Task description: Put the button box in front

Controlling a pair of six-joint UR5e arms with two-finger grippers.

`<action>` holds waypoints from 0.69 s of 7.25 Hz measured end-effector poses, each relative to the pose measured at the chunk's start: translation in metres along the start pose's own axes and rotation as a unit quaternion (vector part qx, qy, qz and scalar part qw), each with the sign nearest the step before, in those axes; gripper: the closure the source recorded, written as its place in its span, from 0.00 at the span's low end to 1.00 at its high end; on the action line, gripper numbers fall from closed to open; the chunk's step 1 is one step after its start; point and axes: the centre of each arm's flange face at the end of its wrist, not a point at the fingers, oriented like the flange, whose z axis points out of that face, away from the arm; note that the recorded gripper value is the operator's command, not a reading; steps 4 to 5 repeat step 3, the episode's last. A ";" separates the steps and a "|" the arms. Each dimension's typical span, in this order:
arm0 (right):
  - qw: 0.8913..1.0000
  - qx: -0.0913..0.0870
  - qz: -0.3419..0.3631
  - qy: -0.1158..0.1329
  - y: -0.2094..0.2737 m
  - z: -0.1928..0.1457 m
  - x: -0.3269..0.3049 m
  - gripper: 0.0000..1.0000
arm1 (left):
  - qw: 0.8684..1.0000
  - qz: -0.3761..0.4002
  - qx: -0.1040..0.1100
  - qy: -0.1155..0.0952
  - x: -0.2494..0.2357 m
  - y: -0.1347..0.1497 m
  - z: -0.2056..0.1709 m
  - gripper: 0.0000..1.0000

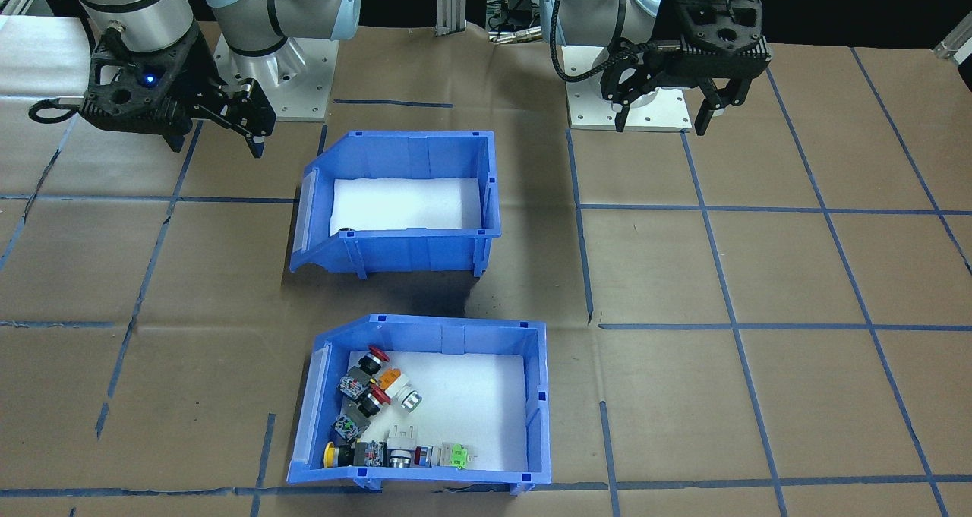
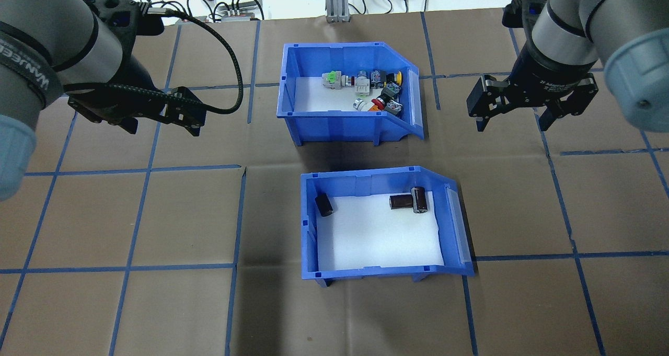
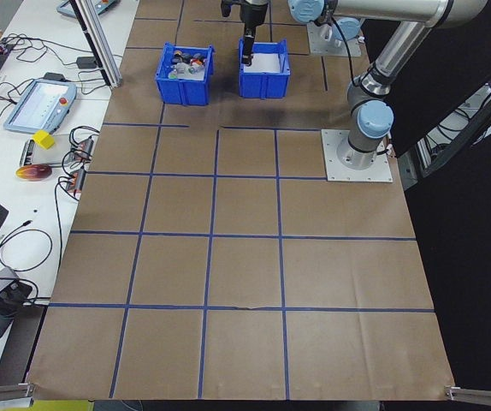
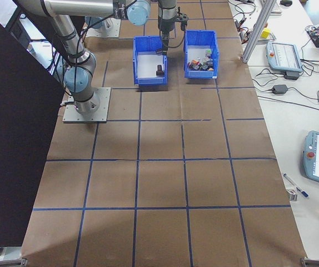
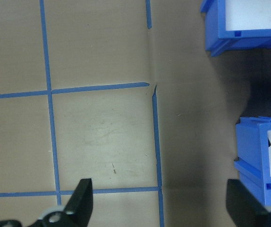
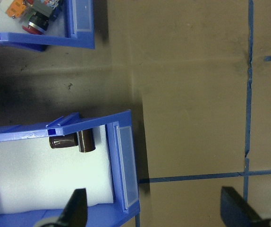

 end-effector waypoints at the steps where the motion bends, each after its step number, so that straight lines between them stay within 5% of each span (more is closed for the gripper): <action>1: 1.000 0.000 0.000 0.000 0.000 0.000 0.000 0.00 | 1.000 -0.001 0.000 0.000 0.000 0.000 0.000 0.01; 5: 1.000 0.001 0.000 0.000 0.000 -0.001 0.000 0.00 | 1.000 0.000 -0.001 0.000 0.000 0.000 0.001 0.01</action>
